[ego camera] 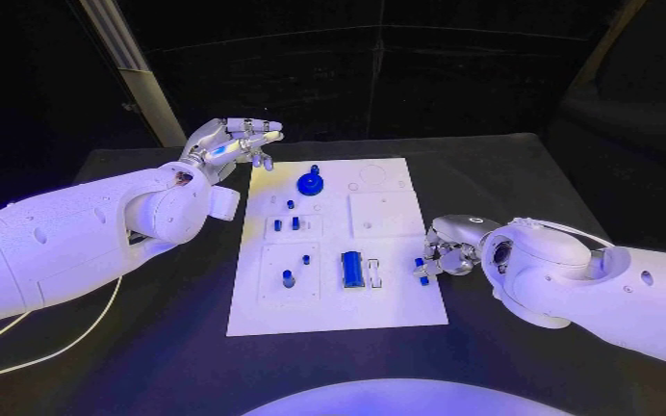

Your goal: Assemble the parts on the task board

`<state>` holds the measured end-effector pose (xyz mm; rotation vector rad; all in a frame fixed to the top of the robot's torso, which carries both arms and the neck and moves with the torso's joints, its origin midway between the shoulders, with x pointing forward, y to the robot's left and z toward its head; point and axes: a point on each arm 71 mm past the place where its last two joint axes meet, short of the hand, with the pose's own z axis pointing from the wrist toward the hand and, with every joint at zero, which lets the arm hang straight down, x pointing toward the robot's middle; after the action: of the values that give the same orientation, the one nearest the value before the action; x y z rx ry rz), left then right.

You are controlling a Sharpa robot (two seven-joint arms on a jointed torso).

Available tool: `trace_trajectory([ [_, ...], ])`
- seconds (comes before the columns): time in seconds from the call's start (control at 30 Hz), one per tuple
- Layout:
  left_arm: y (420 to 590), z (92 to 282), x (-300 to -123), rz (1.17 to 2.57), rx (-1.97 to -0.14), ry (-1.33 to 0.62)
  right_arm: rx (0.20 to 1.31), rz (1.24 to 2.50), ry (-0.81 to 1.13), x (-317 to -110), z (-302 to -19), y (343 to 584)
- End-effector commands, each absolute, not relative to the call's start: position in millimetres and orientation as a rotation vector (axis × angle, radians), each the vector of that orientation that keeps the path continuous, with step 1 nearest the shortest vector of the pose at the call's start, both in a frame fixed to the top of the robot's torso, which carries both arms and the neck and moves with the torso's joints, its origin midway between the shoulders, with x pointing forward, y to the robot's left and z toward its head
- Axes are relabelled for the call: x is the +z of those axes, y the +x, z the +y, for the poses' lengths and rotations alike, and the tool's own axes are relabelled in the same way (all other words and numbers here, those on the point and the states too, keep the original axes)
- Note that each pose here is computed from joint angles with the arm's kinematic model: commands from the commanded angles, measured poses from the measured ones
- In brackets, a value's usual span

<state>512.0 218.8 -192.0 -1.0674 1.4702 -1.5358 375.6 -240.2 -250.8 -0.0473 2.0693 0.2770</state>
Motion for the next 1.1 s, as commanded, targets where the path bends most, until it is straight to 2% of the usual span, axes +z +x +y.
trace_trajectory([
  [0.03, 511.7, 217.6, -190.4, 1.471, -1.554, -1.062, 0.235, 2.078, -0.103, -254.8, -237.4, 375.7],
  [0.53, 511.1, 218.5, -190.3, 1.471, -1.553, -1.063, 0.183, 2.075, -0.233, -259.0, -221.7, 379.5],
  [1.1, 511.0, 217.5, -190.4, 1.475, -1.555, -1.063, 0.222, 2.018, -0.189, -254.0, -215.2, 379.7],
])
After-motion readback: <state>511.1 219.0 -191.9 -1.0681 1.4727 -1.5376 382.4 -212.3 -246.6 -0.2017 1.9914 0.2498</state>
